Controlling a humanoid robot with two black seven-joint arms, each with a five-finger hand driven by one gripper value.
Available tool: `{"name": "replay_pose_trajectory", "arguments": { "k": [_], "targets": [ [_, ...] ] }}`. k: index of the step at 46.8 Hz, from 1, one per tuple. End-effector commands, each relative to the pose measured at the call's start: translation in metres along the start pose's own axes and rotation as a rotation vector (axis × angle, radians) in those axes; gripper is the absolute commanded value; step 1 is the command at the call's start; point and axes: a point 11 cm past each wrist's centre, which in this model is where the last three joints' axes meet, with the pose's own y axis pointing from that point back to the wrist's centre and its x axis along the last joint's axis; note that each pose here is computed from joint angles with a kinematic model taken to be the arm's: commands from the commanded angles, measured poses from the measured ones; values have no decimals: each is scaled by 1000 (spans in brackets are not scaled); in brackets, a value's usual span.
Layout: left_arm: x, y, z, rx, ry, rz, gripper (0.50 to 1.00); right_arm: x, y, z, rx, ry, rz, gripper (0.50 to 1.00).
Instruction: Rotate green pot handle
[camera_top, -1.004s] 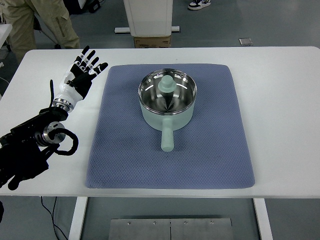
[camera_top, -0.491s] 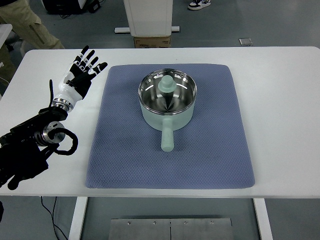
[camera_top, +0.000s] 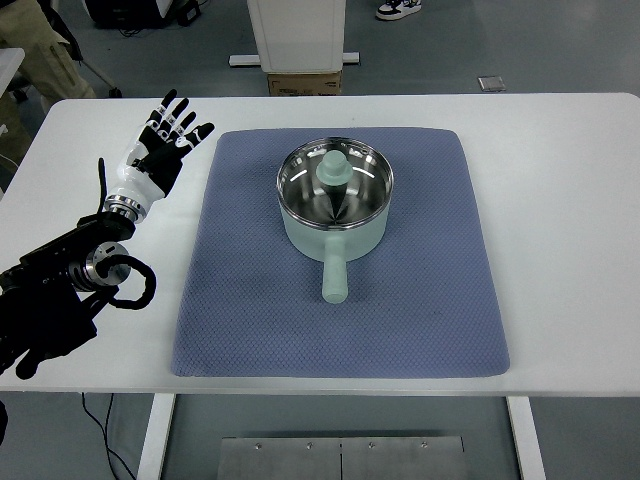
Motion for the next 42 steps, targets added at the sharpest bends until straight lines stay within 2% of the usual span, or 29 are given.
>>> {"name": "replay_pose_trajectory", "arguments": {
  "k": [1,42],
  "targets": [
    [0,0,0,0,1,0,1000,0,0,0,0,-1,0,1000],
    [0,-1,3,-6,-4,-2,1000,0,0,0,0,1,0,1000]
  ]
}}
